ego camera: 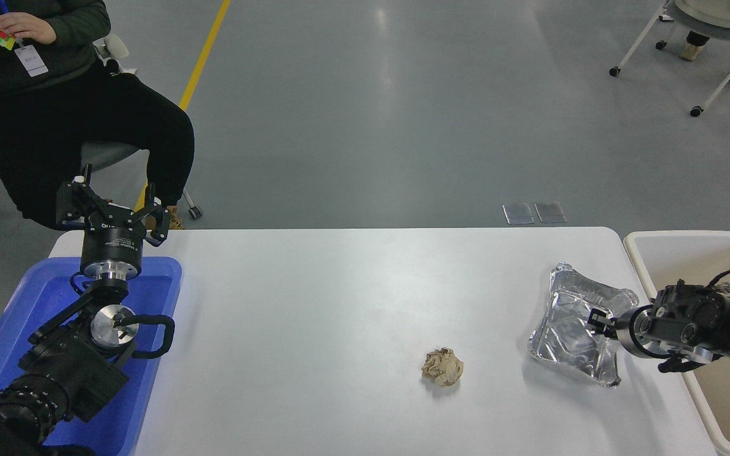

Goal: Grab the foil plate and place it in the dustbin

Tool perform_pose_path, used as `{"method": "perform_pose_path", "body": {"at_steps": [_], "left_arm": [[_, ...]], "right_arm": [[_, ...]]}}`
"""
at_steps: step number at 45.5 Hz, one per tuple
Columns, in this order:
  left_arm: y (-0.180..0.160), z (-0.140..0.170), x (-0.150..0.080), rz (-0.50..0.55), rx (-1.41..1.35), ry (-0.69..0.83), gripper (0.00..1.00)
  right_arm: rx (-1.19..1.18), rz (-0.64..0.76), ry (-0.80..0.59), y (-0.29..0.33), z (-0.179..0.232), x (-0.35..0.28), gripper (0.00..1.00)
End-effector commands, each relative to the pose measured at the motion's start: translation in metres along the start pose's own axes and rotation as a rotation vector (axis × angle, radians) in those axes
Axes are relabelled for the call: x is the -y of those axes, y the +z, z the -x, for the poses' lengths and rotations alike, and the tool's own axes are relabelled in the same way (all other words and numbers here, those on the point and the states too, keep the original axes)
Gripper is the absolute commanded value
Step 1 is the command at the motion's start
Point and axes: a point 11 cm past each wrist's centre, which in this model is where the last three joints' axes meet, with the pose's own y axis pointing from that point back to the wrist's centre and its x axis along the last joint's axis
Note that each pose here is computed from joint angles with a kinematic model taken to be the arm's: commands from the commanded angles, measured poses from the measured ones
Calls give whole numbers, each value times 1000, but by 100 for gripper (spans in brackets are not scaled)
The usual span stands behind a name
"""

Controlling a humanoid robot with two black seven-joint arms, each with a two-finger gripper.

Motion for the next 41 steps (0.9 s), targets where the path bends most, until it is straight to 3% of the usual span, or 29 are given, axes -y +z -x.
{"method": "perform_pose_path", "body": {"at_steps": [1,22,33,41], "left_arm": [[0,0,0,0,0,0,99],[0,0,0,0,-1,-1,99],[0,0,0,-1,0,-1,99],[0,0,0,-1,0,-1,99]], "right_arm": [[2,1,12,1,1,2,0],[62,-45,-22,3,-9,-17,0],[58,-188,-22,-16,-63,-113,0],[-7,-214,-19,-16,-108,-182,0]]}}
